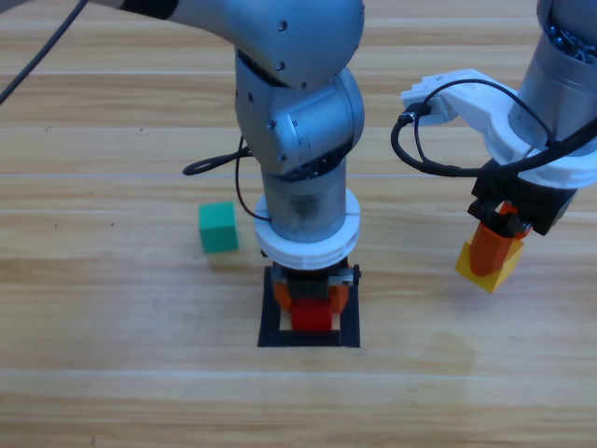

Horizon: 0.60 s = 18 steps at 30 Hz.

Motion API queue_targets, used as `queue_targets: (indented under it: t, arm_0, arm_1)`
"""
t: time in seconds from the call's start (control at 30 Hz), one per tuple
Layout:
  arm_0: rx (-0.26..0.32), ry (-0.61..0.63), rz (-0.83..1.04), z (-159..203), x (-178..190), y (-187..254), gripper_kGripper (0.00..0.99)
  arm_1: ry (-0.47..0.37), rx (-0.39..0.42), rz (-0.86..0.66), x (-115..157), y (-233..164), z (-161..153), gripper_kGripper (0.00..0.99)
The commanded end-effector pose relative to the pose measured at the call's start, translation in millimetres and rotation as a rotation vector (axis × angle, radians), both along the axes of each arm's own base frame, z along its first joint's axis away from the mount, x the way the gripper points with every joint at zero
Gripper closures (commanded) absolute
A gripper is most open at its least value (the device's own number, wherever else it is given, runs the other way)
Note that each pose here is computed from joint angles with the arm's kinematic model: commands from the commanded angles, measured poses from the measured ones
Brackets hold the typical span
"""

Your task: Stack the blocks in the rectangular block: red at the bottom, yellow in the middle, green on top

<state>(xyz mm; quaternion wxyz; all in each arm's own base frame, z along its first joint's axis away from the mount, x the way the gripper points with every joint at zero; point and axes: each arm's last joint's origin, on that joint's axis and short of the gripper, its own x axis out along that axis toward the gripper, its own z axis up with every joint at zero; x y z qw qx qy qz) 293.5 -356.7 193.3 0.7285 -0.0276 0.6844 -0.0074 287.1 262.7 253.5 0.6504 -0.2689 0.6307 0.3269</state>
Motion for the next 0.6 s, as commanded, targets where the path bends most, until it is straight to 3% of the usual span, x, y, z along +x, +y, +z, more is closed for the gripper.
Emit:
queue_targets:
  t: [0.03, 0.6]
  arm_0:
    - [0.041, 0.017, -0.018, -18.0, -3.1, -8.3, 0.988]
    - [0.045, 0.013, 0.007, -19.3, -1.9, -10.4, 0.987]
  arm_1:
    - [-0.005, 0.014, 0.026, -12.2, 3.3, 3.4, 0.975]
    - [-0.004, 0.013, 0.027, -12.8, 2.8, 2.9, 0.975]
